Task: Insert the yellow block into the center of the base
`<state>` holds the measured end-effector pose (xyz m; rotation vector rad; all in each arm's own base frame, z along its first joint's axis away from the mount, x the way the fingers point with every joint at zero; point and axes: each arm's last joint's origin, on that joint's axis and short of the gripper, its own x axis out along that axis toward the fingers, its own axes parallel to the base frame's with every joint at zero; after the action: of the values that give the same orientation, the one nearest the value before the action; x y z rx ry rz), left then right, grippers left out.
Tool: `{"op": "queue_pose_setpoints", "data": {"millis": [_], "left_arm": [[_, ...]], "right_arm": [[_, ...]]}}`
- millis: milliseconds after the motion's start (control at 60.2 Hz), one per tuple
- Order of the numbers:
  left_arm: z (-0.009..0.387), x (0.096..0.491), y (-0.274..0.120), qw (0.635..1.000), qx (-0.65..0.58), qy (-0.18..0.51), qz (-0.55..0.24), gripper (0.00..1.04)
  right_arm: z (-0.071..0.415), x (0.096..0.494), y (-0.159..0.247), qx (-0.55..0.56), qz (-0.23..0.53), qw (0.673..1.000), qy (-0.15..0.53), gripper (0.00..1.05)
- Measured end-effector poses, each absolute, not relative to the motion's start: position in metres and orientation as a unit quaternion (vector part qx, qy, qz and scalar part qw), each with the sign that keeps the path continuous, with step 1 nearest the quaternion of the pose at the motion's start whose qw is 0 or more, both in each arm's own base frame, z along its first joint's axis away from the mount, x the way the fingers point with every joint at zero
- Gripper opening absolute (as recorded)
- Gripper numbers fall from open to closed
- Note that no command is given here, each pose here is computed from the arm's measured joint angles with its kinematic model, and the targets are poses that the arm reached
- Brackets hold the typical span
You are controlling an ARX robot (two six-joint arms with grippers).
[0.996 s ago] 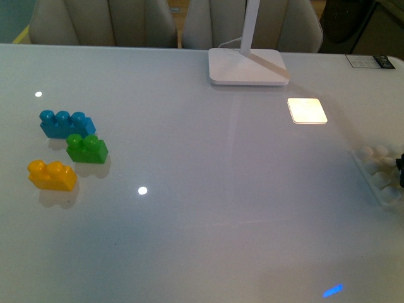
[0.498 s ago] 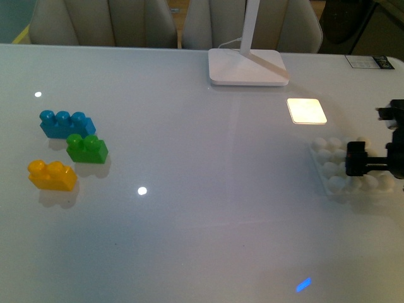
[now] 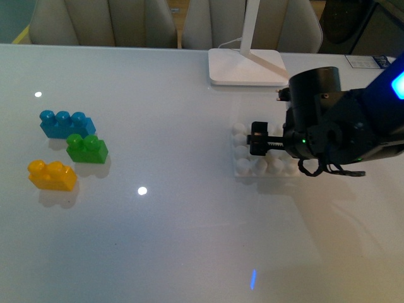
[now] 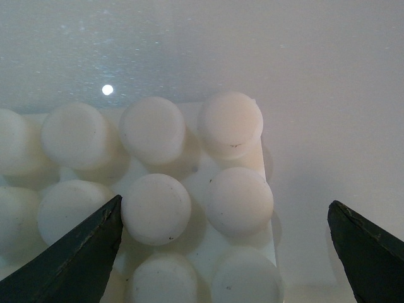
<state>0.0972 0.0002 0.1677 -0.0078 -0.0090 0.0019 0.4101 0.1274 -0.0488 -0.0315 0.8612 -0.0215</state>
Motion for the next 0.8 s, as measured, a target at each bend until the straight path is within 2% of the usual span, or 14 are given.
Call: {"op": "queue_pose_setpoints", "data": {"millis": [266,548,797], "left_arm": [[0.168,0.097,0.0,1.0,-0.004,-0.004,0.001,0.97],[0.168,0.097,0.0,1.0,-0.004,-0.004,0.001,0.97],[0.168,0.097,0.0,1.0,-0.004,-0.004,0.001,0.97]], "right_arm": [[-0.045,0.421,0.181,-0.028,0.048,0.896,0.441,0.96],[-0.042,0.441,0.2,-0.085,0.119,0.876,0.461,0.96],[-0.039,0.452,0.215,-0.151,0.179,0.865,0.444,0.96]]}}
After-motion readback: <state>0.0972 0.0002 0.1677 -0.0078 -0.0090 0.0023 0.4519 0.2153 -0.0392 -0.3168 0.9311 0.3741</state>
